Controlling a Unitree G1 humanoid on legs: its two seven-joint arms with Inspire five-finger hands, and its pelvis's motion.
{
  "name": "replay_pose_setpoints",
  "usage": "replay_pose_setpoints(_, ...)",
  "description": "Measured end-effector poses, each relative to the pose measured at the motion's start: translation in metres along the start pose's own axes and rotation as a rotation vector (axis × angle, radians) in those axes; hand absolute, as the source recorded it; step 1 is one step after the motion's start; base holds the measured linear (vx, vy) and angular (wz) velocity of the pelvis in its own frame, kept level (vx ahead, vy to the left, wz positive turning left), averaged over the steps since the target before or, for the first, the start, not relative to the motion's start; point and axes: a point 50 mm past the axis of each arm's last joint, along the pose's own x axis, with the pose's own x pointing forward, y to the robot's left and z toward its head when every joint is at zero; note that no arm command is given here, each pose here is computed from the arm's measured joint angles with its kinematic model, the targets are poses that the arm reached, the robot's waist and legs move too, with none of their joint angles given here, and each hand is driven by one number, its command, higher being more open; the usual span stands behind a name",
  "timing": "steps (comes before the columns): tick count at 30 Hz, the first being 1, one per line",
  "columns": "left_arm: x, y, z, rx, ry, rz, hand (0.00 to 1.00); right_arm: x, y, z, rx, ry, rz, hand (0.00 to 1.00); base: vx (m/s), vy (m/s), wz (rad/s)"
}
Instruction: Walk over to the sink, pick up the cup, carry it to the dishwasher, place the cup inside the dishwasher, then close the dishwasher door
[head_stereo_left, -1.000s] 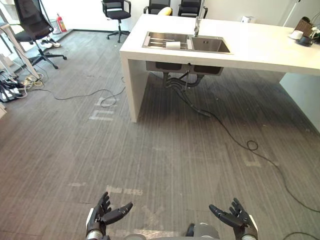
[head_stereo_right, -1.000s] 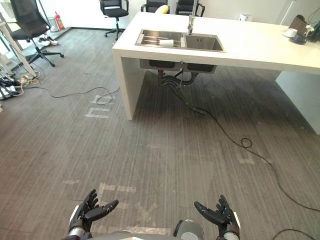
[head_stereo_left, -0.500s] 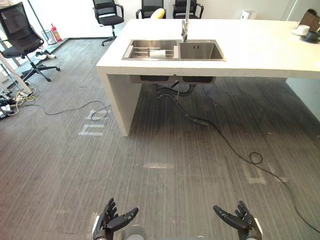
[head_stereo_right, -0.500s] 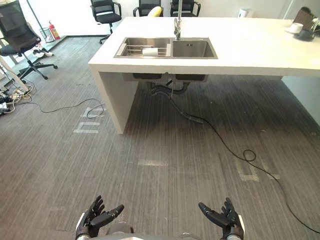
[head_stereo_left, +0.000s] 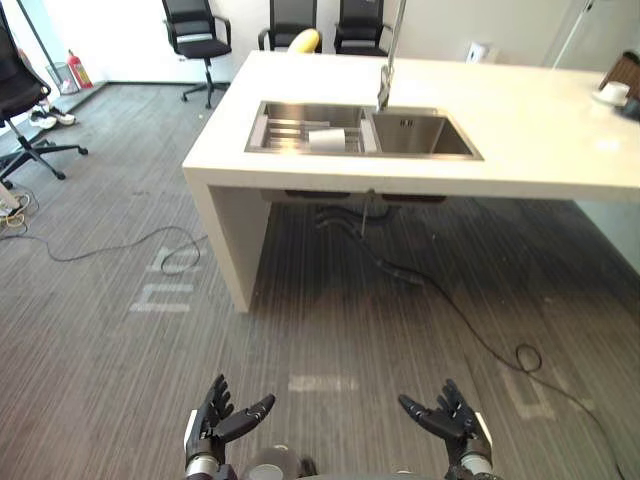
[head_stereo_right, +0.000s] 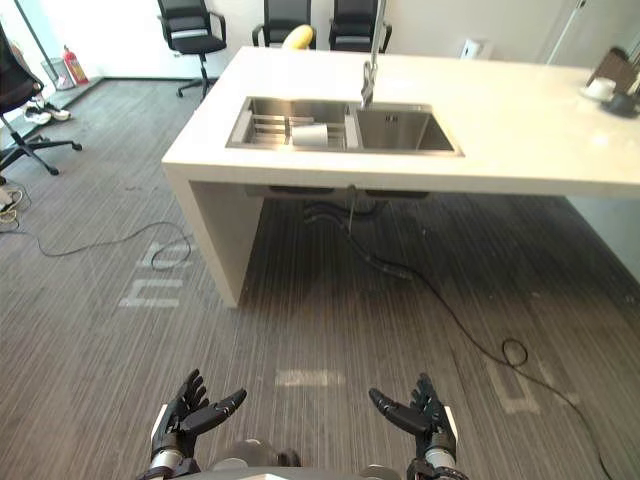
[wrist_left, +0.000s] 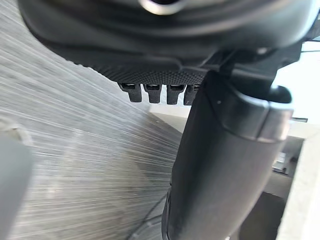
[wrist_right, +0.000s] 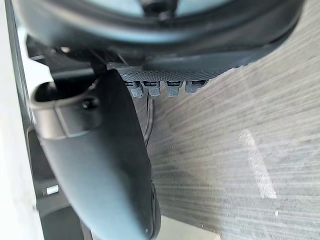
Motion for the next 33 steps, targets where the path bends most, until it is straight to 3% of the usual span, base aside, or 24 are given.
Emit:
replay_pose_setpoints(5,0.010,-0.002,0.013,0.001,-0.045,-0.010,1.00,-0.005,-0.003,-0.005,0.002,0.012,-0.013,1.00,0.32,-0.007,0.47)
replay_pose_setpoints(12,0.003,0.000,0.029,-0.045,-0.168,0.061,1.00,-0.001,0.011,-0.003,-0.021,0.007,0.071,1.00,0.34,-0.237,0.22)
replay_pose_setpoints(18,0.002,-0.030,0.046,-0.064,-0.269,-0.044,1.00,-0.002,-0.007,0.002,-0.062,0.019,0.024,1.00,0.32,-0.196,-0.04)
replay_pose_setpoints(23,-0.001,-0.056,0.106,-0.049,-0.529,-0.192,1.00,-0.005,-0.021,0.003,-0.074,0.040,-0.032,1.00,0.29,-0.003,0.00)
replay_pose_setpoints(26,-0.016,-0.071,0.146,-0.068,-0.713,-0.266,1.00,-0.008,-0.031,0.005,-0.118,0.046,-0.044,1.00,0.27,0.183,-0.23)
replay_pose_setpoints(33,-0.049,-0.082,0.198,-0.108,-0.988,-0.332,1.00,-0.005,-0.002,-0.007,-0.113,0.091,0.013,1.00,0.29,0.180,-0.16)
